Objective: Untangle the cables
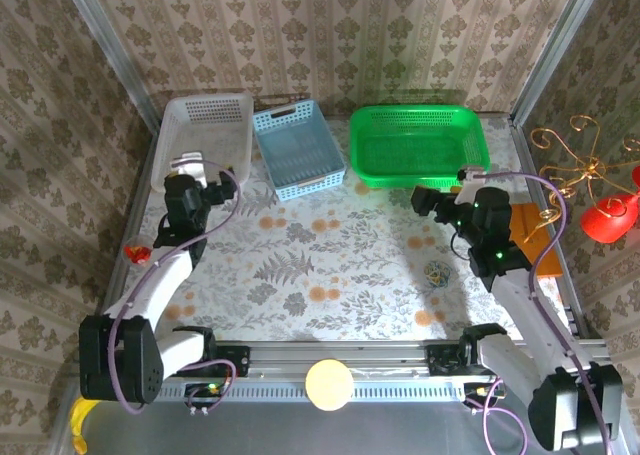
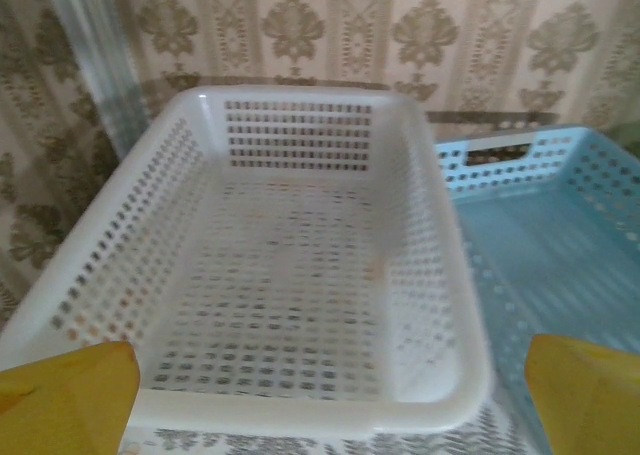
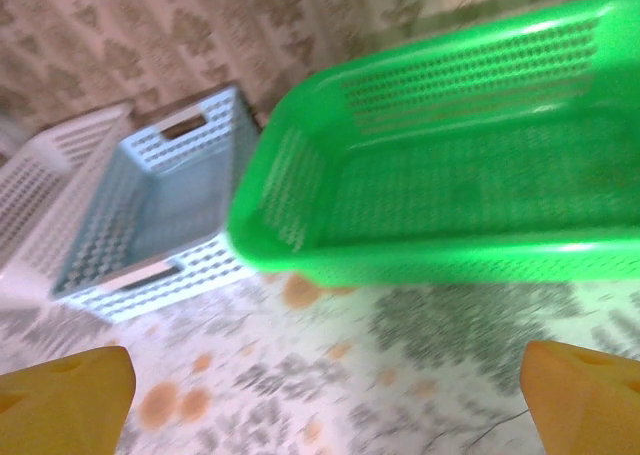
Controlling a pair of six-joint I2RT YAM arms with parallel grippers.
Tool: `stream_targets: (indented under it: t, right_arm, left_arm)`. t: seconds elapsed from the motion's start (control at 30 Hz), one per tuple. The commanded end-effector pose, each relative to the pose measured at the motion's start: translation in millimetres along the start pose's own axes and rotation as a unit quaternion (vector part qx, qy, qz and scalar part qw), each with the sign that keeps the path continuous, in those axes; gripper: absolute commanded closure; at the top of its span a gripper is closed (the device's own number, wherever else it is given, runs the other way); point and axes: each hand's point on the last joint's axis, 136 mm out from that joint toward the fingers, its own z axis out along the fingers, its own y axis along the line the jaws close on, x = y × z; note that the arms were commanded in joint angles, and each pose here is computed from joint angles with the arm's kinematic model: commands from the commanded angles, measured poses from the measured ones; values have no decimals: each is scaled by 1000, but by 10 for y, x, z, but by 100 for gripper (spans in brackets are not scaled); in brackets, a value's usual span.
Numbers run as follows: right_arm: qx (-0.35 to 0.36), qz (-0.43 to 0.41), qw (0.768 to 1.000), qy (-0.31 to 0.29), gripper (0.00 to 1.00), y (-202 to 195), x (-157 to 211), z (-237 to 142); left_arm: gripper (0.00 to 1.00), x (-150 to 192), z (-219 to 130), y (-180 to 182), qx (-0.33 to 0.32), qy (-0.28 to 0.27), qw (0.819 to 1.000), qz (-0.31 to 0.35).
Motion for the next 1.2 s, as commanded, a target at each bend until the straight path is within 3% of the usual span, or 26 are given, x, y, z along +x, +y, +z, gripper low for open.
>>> stream_targets:
  t: [0.0, 0.23, 0.4, 0.5, 0.6, 0.7, 0.87, 1.0, 1.17]
  right_arm:
    - [-5, 24, 998, 61, 0, 192, 353, -109]
    - [111, -23, 985, 127, 0, -12, 747, -285]
    - [191, 6, 976, 107, 0, -303, 745, -523]
    - [191, 124, 973, 43, 0, -344, 677, -699]
    - [102, 153, 983, 15, 0, -140, 676, -746]
    - [109, 160, 979, 61, 3, -146, 866, -741]
    - [219, 179, 948, 144, 9, -476, 1337, -794]
    - [294, 197, 921, 162, 9, -701, 1555, -866]
    - [300, 212, 912, 181, 8, -699, 1704, -703]
  left_arm:
    - [0, -66, -147, -218, 18, 18, 1000, -10]
    - [0, -168, -389, -648, 79, -1, 997, -15]
    - [0, -154, -505, -782, 104, -3, 994, -20]
    - [0, -141, -539, -802, 109, -5, 994, -23]
    - [0, -113, -549, -817, 112, -5, 993, -26]
    - [0, -119, -563, -854, 121, -6, 992, -34]
    - [0, -143, -584, -927, 135, -4, 990, -41]
    - [0, -131, -589, -950, 138, 3, 990, -43]
    - [0, -75, -586, -1015, 147, 13, 988, -52]
